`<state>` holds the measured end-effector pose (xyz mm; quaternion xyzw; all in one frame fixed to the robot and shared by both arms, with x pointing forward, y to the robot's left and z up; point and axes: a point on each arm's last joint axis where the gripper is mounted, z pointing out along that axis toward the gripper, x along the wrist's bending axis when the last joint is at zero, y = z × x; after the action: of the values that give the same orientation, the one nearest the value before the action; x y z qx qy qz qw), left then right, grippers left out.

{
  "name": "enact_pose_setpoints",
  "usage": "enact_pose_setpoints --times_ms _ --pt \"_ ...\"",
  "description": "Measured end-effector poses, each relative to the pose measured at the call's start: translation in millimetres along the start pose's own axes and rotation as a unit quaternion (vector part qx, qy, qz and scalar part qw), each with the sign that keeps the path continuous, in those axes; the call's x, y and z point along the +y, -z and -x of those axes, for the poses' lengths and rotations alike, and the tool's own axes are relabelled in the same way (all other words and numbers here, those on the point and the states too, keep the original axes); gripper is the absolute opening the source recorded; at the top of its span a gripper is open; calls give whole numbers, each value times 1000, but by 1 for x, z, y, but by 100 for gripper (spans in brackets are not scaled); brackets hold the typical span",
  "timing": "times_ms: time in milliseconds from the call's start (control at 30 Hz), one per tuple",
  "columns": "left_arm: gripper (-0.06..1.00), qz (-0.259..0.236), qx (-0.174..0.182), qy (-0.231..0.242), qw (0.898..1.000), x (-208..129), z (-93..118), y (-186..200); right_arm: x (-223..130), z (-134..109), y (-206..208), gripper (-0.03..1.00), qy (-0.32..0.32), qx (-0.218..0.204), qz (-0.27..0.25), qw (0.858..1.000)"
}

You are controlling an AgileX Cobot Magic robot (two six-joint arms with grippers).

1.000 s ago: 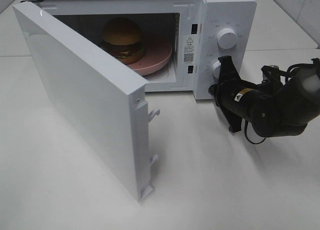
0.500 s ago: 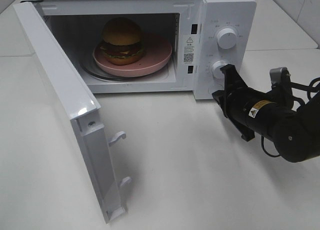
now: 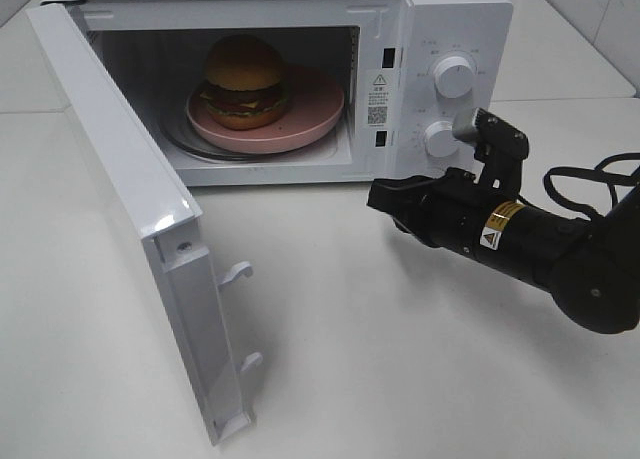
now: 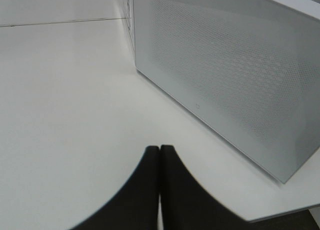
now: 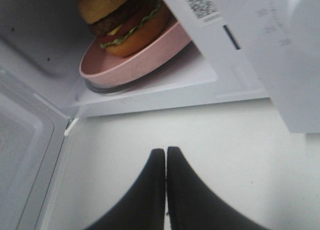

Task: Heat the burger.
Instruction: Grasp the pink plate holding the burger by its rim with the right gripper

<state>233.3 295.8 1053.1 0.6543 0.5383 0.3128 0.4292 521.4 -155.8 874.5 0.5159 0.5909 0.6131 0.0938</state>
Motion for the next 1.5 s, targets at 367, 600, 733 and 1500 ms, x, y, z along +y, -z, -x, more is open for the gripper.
enact_pose_setpoints --times_ms 367,600,733,1500 --pt "0 0 0 0 1000 0 0 0 8 -8 7 1 179 -14 -60 982" --pt "0 0 0 0 1000 0 0 0 13 -6 19 1 226 -72 -155 959" --pt "0 0 0 0 1000 0 0 0 17 -2 23 1 233 -115 -230 938" --pt "0 0 0 0 1000 0 0 0 59 -18 27 1 216 -159 -449 852"
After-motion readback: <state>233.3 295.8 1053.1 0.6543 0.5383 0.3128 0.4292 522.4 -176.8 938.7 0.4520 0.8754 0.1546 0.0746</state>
